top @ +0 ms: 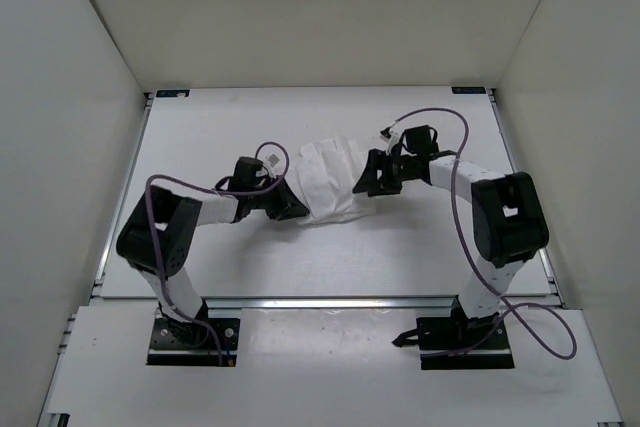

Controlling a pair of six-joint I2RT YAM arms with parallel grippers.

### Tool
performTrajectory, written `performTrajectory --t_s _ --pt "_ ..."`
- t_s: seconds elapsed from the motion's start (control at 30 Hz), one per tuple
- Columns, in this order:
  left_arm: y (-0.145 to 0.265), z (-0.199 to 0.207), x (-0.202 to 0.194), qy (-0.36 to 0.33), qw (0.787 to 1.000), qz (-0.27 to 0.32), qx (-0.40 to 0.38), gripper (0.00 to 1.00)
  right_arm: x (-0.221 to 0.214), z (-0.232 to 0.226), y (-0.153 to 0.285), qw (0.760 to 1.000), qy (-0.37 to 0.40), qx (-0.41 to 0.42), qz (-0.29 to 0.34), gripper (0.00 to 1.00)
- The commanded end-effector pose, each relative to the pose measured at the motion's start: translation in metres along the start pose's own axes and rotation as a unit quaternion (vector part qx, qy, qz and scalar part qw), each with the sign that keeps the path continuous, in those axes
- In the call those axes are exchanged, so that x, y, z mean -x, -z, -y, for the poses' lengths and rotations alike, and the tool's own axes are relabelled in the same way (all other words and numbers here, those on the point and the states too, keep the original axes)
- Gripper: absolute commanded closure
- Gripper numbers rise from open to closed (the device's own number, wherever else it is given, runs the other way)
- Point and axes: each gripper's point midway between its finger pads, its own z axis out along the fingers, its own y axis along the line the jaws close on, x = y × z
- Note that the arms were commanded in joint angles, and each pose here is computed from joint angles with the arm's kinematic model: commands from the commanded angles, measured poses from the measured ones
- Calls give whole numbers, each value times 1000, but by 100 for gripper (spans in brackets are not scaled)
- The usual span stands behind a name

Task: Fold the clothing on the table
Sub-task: Fold the skirt

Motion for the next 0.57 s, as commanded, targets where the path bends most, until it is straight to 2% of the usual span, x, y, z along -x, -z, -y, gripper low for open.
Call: performTrajectory --t_s 0.0,0.03,0.07,0.1,0.13,0.27,0.3,0.37,0.53 --pt "52 42 45 -104 991 81 -7 56 54 -34 47 994 71 -15 78 19" --pt "68 49 62 -122 986 115 -4 44 61 -36 55 992 84 -25 88 13" --pt "80 44 69 -132 983 128 14 25 68 -35 66 989 90 -47 103 5" --pt "98 44 79 -145 978 149 22 14 69 -37 75 988 95 -56 110 1" --pt "113 46 83 -157 974 160 29 3 71 -32 85 985 99 -73 121 1" --pt "153 48 95 -201 956 198 78 1 61 -19 113 976 98 -119 155 1" --pt "157 47 92 -214 951 202 96 1 64 -15 124 970 96 -140 174 1" --pt "161 43 85 -230 944 207 119 2 49 -6 132 967 93 -162 174 1" --pt "171 26 71 -210 944 212 138 1 31 20 160 960 50 -192 196 0"
